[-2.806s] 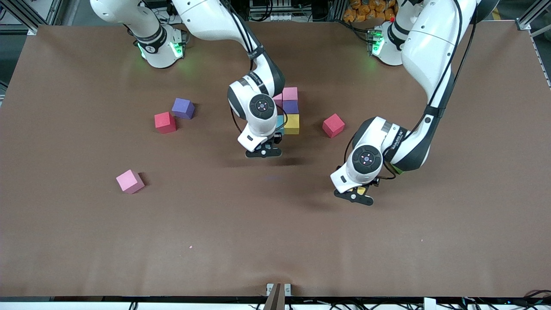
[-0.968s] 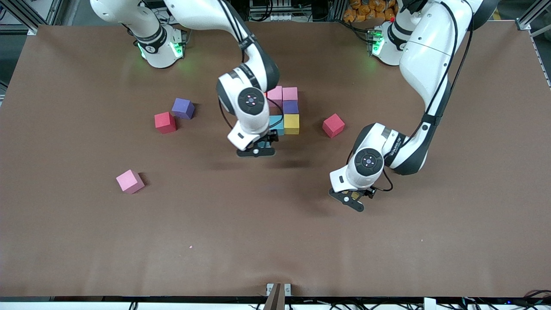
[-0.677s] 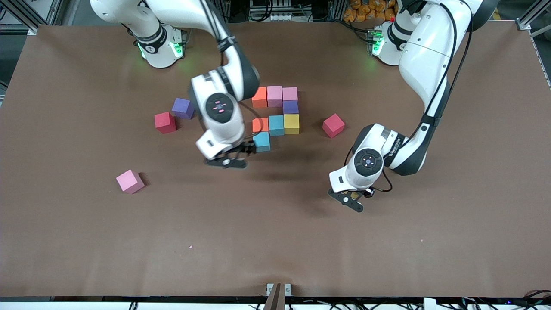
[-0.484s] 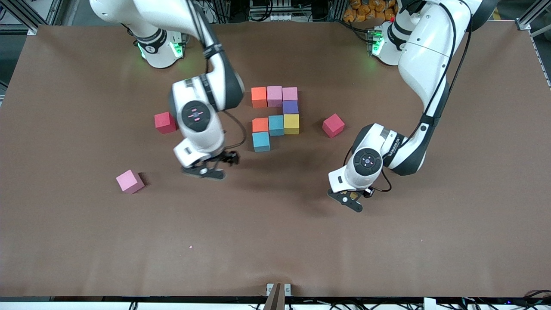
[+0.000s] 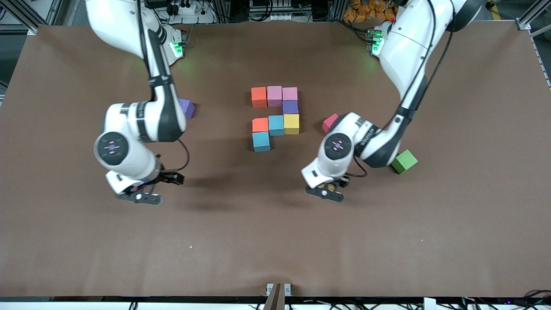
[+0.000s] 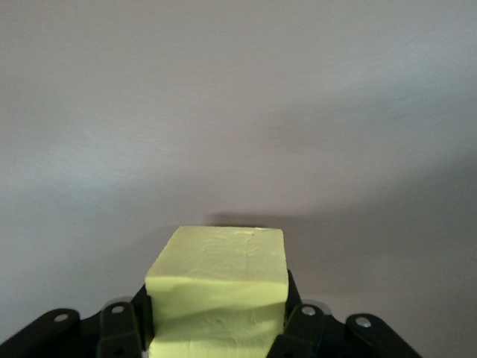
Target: Form number 2 with 11 blocks
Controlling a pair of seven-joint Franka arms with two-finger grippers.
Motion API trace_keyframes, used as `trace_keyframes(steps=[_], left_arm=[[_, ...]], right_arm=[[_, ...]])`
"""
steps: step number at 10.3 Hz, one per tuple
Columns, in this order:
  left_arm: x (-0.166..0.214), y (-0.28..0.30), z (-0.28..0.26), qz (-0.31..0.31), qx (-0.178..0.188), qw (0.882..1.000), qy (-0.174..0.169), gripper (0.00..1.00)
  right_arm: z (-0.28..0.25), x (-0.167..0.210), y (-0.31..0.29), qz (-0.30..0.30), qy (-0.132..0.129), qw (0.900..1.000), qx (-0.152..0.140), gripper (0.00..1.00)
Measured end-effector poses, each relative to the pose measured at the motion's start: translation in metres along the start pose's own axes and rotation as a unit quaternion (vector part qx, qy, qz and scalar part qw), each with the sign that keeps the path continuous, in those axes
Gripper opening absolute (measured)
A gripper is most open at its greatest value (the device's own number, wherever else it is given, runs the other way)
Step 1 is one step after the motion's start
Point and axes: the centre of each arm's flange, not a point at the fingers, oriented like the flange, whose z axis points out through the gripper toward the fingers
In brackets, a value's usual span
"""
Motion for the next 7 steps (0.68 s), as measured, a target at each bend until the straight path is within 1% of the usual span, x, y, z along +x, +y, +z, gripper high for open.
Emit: trace_keyframes(steps=[2, 4, 5, 6, 7], left_arm=[[-0.014, 0.052, -0.01, -0.079, -0.014, 0.997, 0.007, 0.63], [-0.023, 0.085, -0.011, -0.15, -0.024, 0.988, 0.008, 0.63], [-0.024, 0.096, -0.01, -0.181, -0.032, 0.983, 0.011, 0.63], [-0.024, 0.105, -0.01, -0.213, -0.04, 0.976, 0.015, 0.63], [-0.025, 0.115, -0.007, -0.246, -0.045, 0.968, 0.015, 0.6]], right_arm=[[0.013, 0.006, 0.036, -0.047, -0.013, 0.999, -0.001, 1.0], [0.034, 0.003, 0.06, -0.111, -0.032, 0.993, -0.002, 1.0], [0.044, 0.001, 0.069, -0.139, -0.035, 0.99, -0.002, 1.0], [0.056, -0.001, 0.079, -0.165, -0.024, 0.986, -0.006, 1.0], [0.071, -0.004, 0.091, -0.192, -0.008, 0.981, -0.013, 1.0]])
